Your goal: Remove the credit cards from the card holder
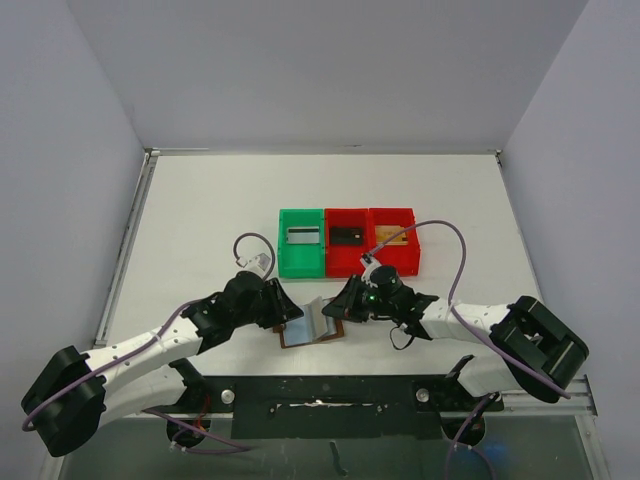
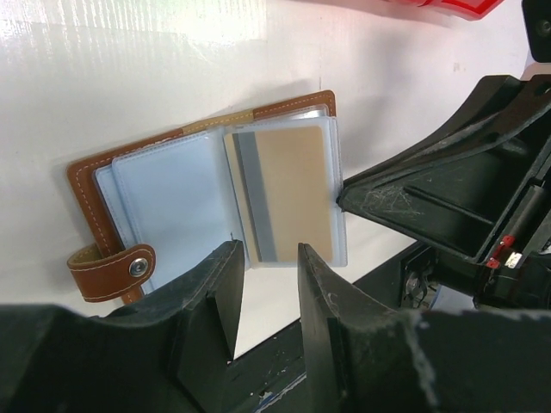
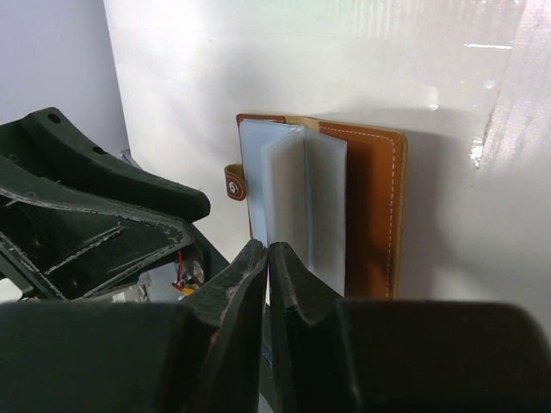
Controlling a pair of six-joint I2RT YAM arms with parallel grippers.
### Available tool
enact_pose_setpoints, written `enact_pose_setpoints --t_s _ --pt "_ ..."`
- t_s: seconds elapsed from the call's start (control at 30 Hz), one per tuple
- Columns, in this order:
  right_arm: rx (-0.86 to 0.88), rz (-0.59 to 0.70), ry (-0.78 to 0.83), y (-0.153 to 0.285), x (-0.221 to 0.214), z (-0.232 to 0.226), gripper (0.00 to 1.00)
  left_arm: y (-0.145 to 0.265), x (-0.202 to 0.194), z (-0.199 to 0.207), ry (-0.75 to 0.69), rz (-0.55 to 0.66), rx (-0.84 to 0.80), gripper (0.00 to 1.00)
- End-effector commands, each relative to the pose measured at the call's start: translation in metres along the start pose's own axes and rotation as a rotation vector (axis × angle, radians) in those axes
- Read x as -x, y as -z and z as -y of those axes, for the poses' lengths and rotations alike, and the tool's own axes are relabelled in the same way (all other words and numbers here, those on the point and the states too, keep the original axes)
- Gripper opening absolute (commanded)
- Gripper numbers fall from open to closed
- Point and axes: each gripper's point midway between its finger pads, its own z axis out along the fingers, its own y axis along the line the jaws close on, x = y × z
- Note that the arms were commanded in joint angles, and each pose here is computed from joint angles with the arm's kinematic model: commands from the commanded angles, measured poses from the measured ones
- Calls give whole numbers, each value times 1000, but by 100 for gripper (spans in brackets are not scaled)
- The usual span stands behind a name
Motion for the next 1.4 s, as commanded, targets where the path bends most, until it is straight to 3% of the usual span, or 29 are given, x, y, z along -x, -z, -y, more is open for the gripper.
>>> enact_pose_setpoints --t_s 0.0,0.17,0.53,0.83,1.37 --pt "137 34 14 6 11 -31 8 1 5 18 -13 18 -77 31" --pt "166 17 10 4 9 -36 16 0 3 22 -13 10 -108 33" --pt "142 7 5 2 7 -30 14 -1 0 24 8 6 -140 45" --pt "-286 19 201 6 21 9 39 6 5 1 -1 45 -23 48" --pt "-531 -42 328 -15 4 26 46 10 1 -40 -71 27 170 58"
